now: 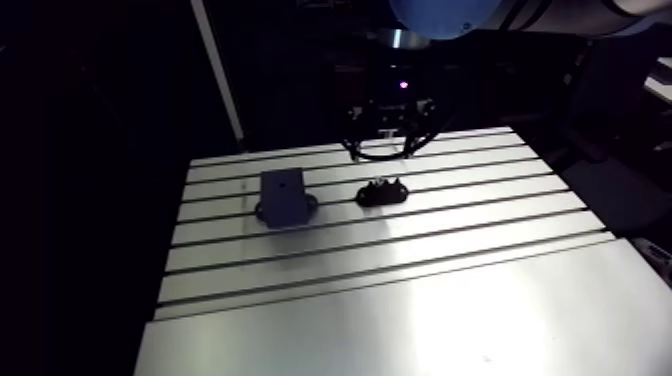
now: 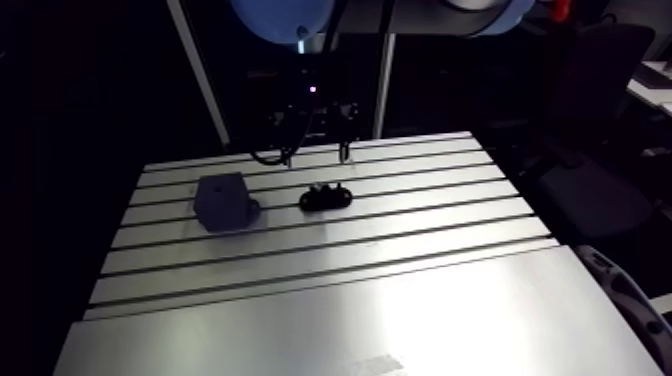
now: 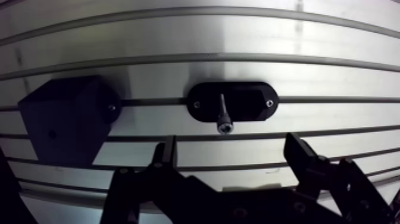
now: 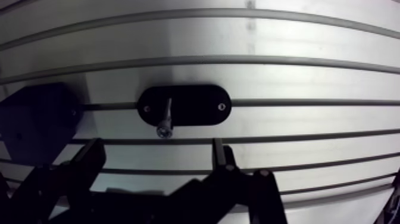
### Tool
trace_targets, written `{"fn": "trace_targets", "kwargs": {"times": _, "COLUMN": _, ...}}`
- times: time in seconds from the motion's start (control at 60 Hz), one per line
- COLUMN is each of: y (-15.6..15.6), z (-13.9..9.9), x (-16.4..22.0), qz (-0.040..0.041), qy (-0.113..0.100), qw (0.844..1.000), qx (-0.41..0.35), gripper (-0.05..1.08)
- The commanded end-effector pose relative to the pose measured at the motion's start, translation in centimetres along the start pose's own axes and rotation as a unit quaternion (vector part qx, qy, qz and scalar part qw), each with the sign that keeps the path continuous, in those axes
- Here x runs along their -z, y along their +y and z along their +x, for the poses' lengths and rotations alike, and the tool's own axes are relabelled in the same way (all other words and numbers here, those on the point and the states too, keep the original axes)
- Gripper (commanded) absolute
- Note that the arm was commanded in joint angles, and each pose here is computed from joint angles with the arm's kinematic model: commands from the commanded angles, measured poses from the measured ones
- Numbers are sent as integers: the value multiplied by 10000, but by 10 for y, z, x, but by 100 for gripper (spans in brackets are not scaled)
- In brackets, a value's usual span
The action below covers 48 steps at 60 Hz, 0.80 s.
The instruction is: Pick up the M10 bolt and insert it into the hole until fully seated.
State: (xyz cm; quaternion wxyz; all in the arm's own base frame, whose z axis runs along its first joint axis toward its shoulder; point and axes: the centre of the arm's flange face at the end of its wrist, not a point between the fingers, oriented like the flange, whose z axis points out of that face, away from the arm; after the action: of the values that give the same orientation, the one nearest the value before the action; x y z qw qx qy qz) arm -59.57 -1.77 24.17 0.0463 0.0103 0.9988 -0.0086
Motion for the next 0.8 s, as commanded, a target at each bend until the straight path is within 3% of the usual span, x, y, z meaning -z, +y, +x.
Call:
{"fn": "trace_targets", "kwargs": {"times": 0.017, "y": 0, "z": 0, "x": -6, "qz": 6, "qy": -46, "qw": 10000, "qx": -8, "gripper": 3}}
{"fn": "trace_targets", "kwargs": {"times": 0.233, "y": 0, "z": -1, "x": -9, "qz": 10, "qy": -68, "qw": 10000, "qx": -7, "gripper": 9}}
{"fn": "trace_targets", "kwargs": {"times": 0.467, "y": 0, "z": -1, "x": -14, "qz": 10, "qy": -116, "qw": 9999, "qx": -2, "gripper": 24}}
{"fn": "trace_targets", "kwargs": {"times": 0.8, "y": 0, "z": -2, "x": -26, "qz": 22, "qy": -223, "qw": 9997, "qx": -8, "gripper": 31}}
